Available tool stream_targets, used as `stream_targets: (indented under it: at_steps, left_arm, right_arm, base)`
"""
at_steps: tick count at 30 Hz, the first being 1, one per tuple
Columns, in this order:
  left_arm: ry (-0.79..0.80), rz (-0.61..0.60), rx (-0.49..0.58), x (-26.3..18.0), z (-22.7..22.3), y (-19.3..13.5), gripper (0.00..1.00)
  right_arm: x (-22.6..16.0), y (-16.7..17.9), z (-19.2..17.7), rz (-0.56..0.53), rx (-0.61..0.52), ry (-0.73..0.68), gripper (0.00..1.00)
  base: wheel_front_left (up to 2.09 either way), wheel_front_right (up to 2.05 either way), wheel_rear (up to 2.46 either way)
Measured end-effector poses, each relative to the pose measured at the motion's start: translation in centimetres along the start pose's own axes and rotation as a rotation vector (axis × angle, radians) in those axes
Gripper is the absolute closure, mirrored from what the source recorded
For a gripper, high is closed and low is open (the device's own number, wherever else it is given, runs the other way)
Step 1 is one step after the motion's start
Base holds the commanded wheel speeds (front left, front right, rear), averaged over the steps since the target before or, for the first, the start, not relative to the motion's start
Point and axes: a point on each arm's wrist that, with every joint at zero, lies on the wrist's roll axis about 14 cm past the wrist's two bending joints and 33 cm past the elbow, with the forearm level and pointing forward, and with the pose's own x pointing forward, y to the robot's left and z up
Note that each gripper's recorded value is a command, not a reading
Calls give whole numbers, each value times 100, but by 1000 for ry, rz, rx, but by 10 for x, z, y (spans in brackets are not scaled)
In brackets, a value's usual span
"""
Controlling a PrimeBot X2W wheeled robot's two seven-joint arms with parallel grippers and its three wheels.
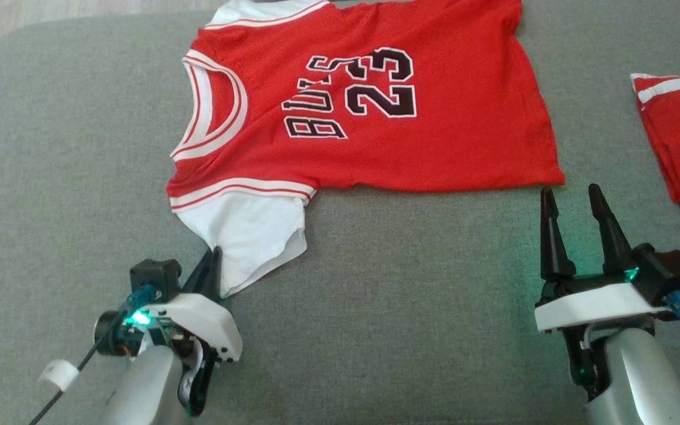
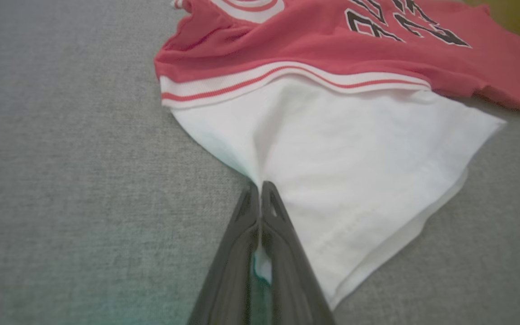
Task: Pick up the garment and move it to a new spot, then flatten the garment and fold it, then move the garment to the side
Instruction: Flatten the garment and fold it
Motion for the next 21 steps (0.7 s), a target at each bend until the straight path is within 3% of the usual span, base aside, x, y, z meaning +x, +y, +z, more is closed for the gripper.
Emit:
stream_targets:
  at_steps: [6, 13, 21]
  left_arm:
    - [-94, -1, 5, -11, 13, -2, 100]
    - [-423, -13, 1, -38, 81, -8, 100]
    - [-585, -19, 7, -57, 123, -10, 100]
  right_arm:
    - [-3, 3, 5, 6, 0, -11, 0]
    - [-9, -15, -8, -51, -9, 65, 0]
    - [27, -31, -25, -115, 69, 204, 0]
  base:
    - [0, 0, 0]
    - [0, 0, 0]
    - [0, 0, 0]
